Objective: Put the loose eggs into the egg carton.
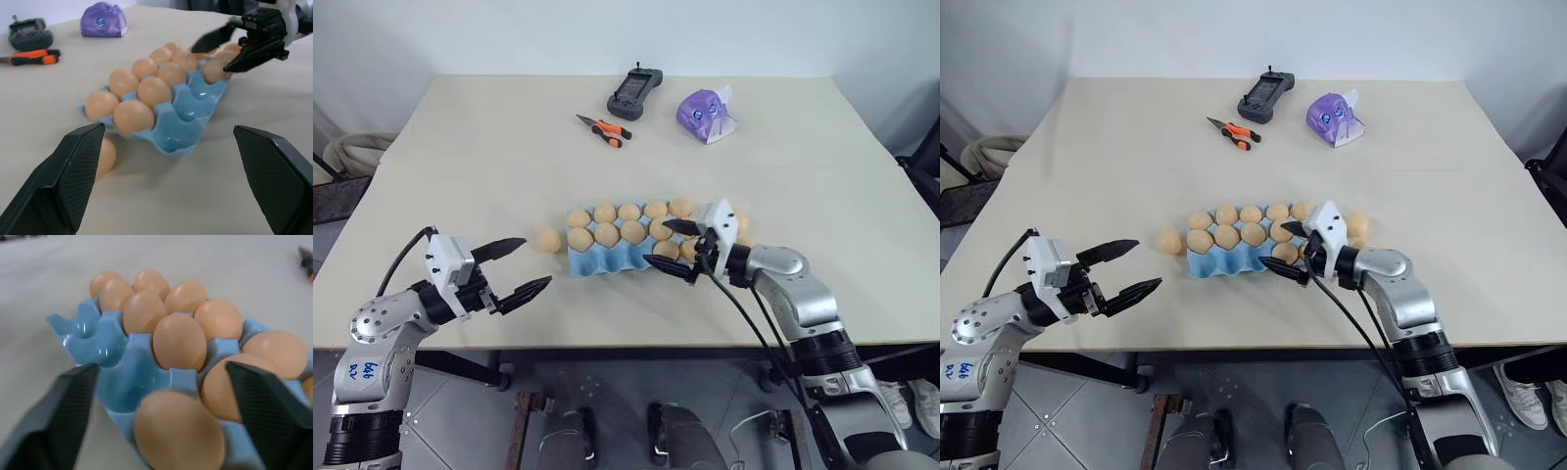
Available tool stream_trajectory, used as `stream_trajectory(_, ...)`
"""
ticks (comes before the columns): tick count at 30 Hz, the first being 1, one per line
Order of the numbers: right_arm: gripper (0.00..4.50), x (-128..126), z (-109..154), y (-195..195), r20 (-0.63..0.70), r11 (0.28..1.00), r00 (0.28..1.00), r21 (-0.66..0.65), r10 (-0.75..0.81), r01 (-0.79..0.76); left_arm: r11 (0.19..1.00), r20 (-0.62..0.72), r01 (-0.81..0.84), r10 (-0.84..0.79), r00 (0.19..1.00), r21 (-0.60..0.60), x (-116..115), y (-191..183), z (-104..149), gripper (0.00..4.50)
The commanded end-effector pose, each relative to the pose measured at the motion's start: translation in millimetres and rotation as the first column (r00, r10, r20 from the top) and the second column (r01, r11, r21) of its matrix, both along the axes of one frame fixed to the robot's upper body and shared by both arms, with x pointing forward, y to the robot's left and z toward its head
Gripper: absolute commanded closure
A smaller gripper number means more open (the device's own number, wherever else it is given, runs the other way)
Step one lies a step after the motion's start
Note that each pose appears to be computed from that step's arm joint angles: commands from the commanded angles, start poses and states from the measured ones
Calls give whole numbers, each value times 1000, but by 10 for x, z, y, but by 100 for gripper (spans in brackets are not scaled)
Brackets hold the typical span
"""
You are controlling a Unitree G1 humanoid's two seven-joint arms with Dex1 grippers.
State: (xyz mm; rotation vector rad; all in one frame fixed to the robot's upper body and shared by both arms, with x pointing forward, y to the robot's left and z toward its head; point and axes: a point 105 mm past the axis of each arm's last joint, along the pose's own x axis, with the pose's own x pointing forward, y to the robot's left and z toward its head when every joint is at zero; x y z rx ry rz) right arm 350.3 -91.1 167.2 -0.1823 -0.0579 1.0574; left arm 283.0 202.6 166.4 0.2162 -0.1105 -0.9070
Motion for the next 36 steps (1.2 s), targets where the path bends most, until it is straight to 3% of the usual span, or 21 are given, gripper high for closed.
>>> stream_trajectory(1,1,-178,260,-185,95,998,995,59,17,-23,997,35,79,-79,996,4,-28,-163,108,0)
stream_trajectory(6,1,-396,66,-854,106,978,973,46,-205,201,985,13,168,-169,986,46,-5,-326,7,0)
stream_trajectory(14,1,-864,-403,-1869,93,799,795,17,-599,601,978,-12,197,-196,980,62,71,-344,-131,0)
stream_trajectory(23,1,-1251,-750,-2149,36,692,692,-9,-721,722,984,-15,164,-163,986,68,146,-221,-165,0)
stream_trajectory(26,1,-1157,-708,-2073,40,711,710,17,-703,703,985,-5,161,-161,987,70,158,-206,-132,0)
stream_trajectory(29,1,-1003,-669,-1862,49,792,794,-49,-606,608,985,-1,161,-162,987,61,155,-207,-101,0)
stream_trajectory(36,1,-442,-450,-1603,3,847,848,-62,-529,529,974,18,225,-226,974,41,64,-412,-10,0)
